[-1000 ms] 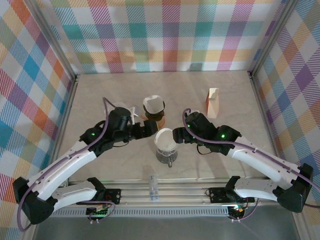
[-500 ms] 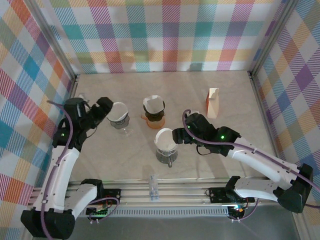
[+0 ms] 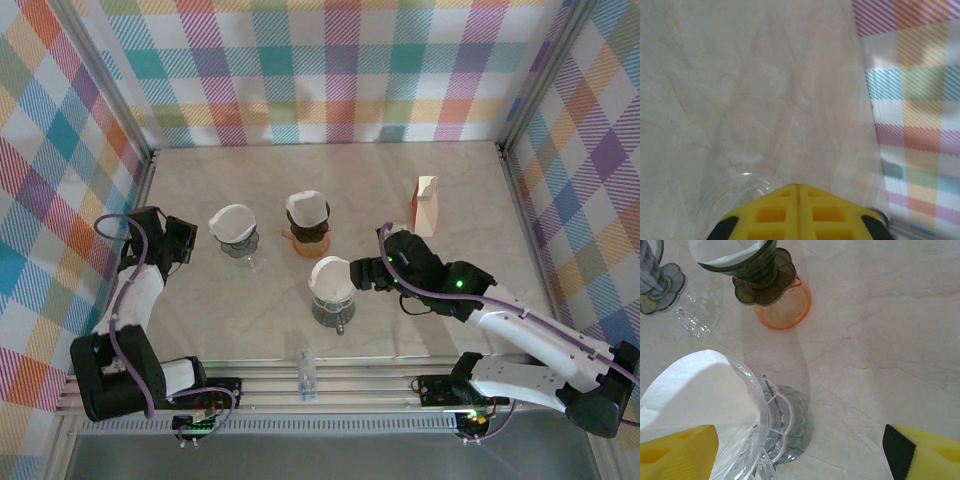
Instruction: Place the coffee filter in the dripper
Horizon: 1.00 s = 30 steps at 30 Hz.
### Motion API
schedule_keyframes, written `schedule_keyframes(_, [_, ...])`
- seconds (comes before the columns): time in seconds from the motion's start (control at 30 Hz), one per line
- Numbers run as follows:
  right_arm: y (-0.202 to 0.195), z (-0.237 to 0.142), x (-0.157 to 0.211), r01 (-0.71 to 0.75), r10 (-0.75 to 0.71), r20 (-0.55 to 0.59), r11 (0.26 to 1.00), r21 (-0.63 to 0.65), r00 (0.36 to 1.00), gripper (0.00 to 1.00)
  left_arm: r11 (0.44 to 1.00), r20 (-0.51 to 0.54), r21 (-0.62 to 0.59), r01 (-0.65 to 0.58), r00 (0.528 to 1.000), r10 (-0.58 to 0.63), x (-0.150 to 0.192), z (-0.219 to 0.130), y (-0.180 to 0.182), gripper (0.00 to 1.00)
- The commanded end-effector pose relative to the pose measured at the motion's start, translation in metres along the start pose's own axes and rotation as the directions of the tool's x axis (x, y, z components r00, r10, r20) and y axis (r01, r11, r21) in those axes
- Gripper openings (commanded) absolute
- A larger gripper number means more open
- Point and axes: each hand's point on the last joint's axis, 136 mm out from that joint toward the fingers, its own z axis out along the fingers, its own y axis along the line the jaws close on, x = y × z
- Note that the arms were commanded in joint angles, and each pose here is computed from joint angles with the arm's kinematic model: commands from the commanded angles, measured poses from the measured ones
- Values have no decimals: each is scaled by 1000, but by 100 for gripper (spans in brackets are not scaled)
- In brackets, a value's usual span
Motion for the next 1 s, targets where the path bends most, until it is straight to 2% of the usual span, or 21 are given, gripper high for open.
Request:
schedule_keyframes(0.0, [0,-2,1,-15,15,16,1000,-15,1000,87,998,-19,43,46,999,-45,-1,22,3,0])
schedule_keyframes(0.07, [0,-2,1,-12,12,18,1000,-13,1000,87,997,-39,39,70,997,-69,4,35,13,0])
schedule_keyframes(0.23, [-2,-2,1,1,-1,17,1000,-6,1000,87,999,-125,40,32,992,-27,29,62,17,0])
schedule_keyframes(0.47, [-5,-4,2,12,-12,17,1000,8,1000,87,999,-173,18,33,984,-29,49,82,36,0])
schedule_keyframes(0.97, [-6,-2,2,22,-22,17,1000,16,1000,88,998,-270,62,21,963,-3,88,86,45,0])
